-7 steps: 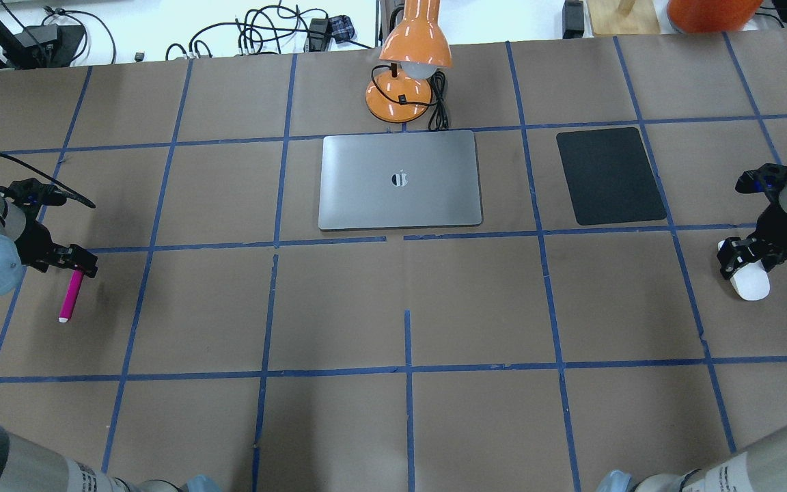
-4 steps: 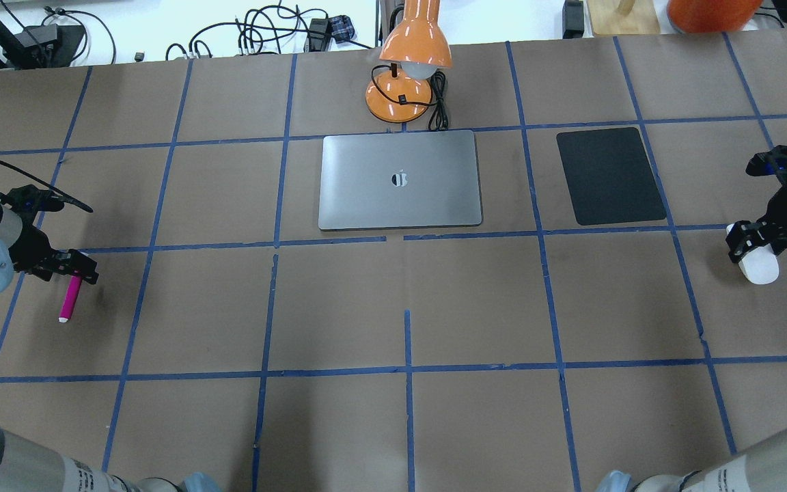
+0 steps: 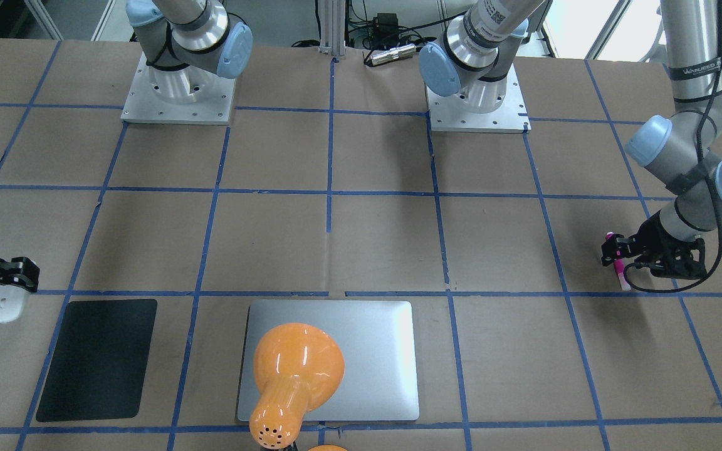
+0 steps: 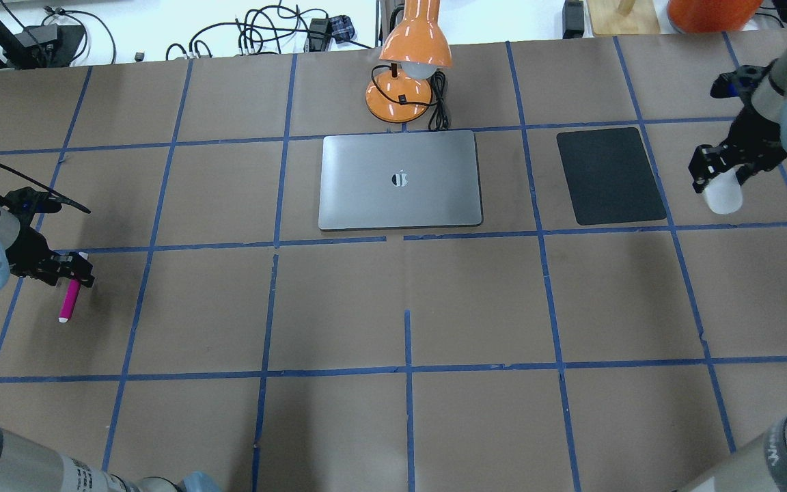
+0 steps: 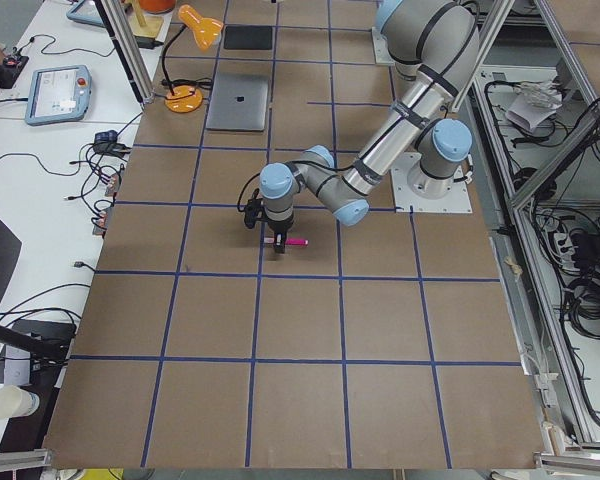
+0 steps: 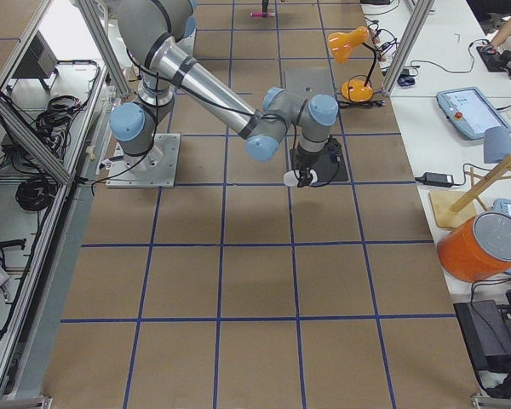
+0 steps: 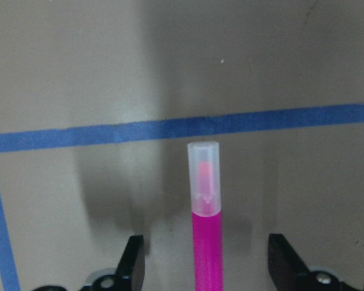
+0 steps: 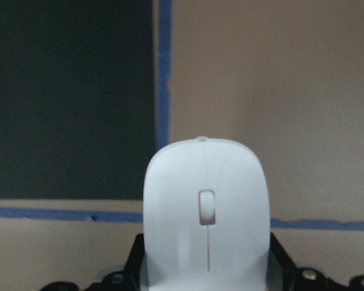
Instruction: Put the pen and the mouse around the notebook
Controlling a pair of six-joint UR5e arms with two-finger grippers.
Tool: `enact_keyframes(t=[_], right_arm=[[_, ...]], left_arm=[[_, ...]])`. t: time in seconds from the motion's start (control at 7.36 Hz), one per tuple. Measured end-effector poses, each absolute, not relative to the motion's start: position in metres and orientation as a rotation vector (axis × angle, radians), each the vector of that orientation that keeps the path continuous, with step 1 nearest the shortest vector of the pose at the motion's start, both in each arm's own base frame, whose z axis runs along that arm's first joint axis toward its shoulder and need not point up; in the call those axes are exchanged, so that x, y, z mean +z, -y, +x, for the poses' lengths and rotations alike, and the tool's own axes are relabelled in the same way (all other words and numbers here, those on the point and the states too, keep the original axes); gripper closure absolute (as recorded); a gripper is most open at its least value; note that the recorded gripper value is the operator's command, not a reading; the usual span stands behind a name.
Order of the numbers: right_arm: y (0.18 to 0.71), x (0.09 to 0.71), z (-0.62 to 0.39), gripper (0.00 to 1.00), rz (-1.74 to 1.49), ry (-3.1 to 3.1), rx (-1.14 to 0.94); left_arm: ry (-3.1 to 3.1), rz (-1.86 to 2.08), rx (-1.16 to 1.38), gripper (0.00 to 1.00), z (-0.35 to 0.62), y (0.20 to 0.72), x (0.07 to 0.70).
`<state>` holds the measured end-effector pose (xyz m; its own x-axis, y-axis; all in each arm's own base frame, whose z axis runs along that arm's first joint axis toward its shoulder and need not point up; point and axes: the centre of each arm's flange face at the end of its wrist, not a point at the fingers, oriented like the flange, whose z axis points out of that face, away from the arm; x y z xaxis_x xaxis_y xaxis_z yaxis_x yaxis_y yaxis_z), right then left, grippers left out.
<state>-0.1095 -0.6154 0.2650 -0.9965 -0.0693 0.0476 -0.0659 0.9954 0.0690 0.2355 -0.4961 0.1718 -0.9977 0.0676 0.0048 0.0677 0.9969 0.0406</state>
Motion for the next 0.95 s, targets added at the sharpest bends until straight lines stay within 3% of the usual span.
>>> enact_keyframes(t=[0.14,0.27,0.41,0.68,0.95], right_arm=[[0.64,0.251,-0.069,0.62,0.084,3.098,-0.102],[0.663,0.234,-0.042,0.62,0.071,3.111,-0.099],[0.681,0.22,-0.029,0.61,0.067,3.117,-0.097],[0.696,0.201,-0.021,0.54,0.064,3.13,-0.122],[0.696,0.193,-0.016,0.0,0.066,3.143,-0.146]], left_arm=[[3.133,-0.099,-0.071,0.44,0.236,0.496,0.172],[3.133,-0.096,-0.074,0.76,0.236,0.496,0.172],[3.135,-0.094,-0.076,1.0,0.236,0.496,0.172],[3.143,-0.091,-0.085,1.0,0.239,0.498,0.174],[3.145,-0.062,-0.086,1.0,0.24,0.5,0.179]])
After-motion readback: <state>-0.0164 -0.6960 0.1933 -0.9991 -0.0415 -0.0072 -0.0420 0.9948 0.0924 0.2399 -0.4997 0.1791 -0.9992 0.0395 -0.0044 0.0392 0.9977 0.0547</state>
